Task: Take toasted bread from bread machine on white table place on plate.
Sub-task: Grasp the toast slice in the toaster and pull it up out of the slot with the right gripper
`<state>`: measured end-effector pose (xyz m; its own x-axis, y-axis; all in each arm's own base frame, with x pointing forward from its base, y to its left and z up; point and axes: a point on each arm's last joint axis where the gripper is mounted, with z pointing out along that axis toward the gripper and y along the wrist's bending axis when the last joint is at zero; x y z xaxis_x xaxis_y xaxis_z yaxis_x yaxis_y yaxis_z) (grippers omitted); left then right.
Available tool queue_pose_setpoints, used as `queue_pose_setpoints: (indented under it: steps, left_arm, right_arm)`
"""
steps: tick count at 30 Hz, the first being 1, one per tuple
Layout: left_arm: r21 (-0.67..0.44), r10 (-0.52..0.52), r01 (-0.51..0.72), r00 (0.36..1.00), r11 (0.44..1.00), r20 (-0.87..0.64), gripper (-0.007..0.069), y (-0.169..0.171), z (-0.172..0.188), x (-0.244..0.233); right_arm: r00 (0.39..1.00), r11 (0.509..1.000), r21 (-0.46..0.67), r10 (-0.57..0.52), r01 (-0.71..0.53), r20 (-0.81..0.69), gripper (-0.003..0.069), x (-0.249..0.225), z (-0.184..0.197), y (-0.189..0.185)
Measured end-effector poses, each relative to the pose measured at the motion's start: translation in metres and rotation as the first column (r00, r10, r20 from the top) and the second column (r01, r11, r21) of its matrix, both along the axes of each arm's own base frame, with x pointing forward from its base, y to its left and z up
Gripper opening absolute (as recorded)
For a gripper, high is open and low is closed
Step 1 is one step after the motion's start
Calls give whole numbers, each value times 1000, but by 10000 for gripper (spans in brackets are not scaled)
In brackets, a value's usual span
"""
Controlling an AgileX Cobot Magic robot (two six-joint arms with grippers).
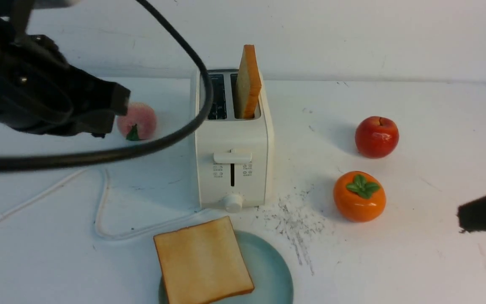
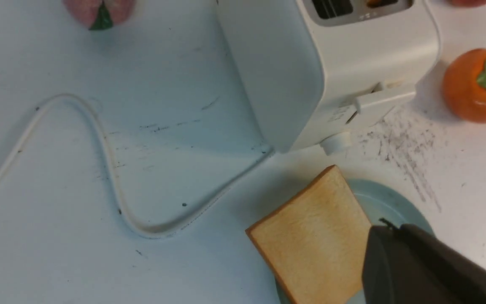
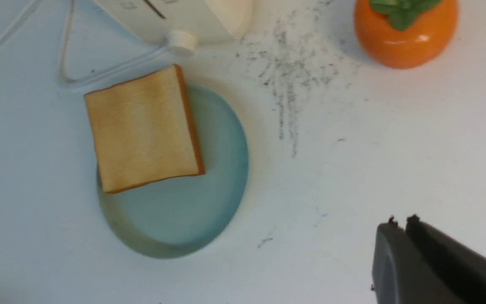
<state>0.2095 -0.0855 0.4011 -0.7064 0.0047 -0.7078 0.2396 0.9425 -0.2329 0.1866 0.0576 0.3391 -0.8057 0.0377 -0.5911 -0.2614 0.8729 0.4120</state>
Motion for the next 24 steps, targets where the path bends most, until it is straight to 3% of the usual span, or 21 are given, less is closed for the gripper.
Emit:
queue_pose_setpoints:
  steps: [5, 14, 24]
  left_arm:
    - [-72, 84, -76, 990, 994, 111, -14, 22, -6, -46]
    - [-150, 135, -105, 969, 983, 207, -14, 49, -38, -113]
    - [-186, 161, -115, 954, 976, 254, -14, 65, -57, -153]
  right_arm:
    - [991, 991, 53, 116, -119, 60, -1, 41, 5, 13]
    - [972, 985, 64, 148, -162, 184, 14, 104, 27, 30]
    - [925, 967, -62, 256, -248, 282, 85, 166, 26, 95]
